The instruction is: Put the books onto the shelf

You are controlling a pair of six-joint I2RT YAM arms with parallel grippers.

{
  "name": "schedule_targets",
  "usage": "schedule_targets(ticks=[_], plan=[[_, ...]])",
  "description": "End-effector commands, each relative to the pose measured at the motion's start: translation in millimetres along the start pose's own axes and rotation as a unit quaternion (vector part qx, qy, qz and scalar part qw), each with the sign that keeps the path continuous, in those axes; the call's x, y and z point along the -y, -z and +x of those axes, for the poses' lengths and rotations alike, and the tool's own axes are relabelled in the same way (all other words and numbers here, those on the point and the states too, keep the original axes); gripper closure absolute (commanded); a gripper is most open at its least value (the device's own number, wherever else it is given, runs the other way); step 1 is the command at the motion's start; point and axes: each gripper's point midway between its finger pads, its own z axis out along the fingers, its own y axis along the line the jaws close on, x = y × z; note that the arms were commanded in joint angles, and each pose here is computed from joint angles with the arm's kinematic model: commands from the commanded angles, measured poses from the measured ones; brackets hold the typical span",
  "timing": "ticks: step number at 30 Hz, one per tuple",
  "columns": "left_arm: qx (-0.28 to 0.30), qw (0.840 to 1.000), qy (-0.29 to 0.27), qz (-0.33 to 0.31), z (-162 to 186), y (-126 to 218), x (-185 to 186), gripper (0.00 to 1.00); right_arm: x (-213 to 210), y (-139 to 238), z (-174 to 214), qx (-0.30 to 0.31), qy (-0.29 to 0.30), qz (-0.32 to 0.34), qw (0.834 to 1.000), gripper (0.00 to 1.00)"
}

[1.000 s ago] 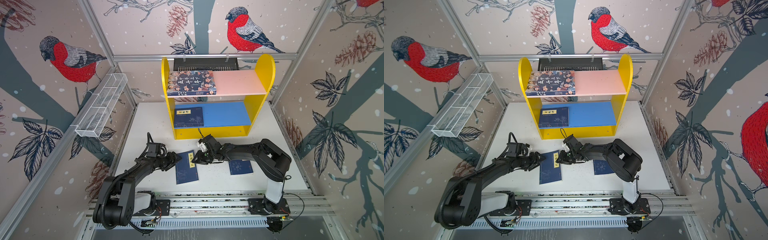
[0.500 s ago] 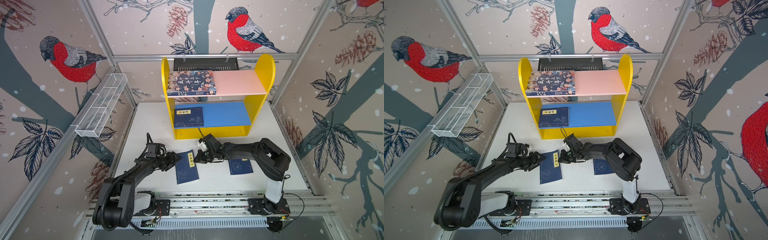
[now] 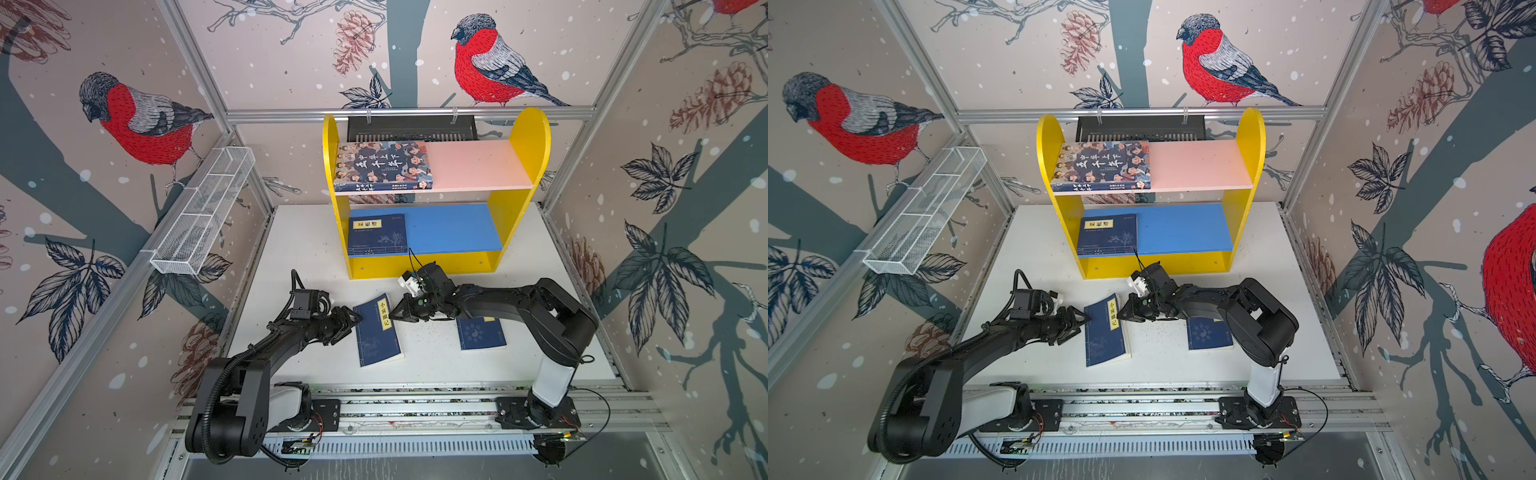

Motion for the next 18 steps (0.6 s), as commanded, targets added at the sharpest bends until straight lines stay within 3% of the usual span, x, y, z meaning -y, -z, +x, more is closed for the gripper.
schedule_targets(ticks=[1, 6, 12, 18], plan=[[-0.013, 0.999, -0.008, 0.030, 4, -4, 11, 0.37, -5, -3, 0, -0.012, 0.010, -0.013, 1.000, 1.00], [-0.021, 1.000, -0.004, 0.021, 7, -10, 6, 0.40, 11, -6, 0, -0.014, 0.003, 0.025, 1.000, 0.94], [-0.014, 0.999, -0.007, 0.034, 4, -9, 11, 0.47, 17, -9, 0, -0.015, 0.002, 0.037, 0.999, 0.72], [-0.016, 0.998, 0.000, 0.058, 4, -8, 21, 0.52, 16, -11, -1, -0.016, 0.011, 0.042, 0.999, 0.69]])
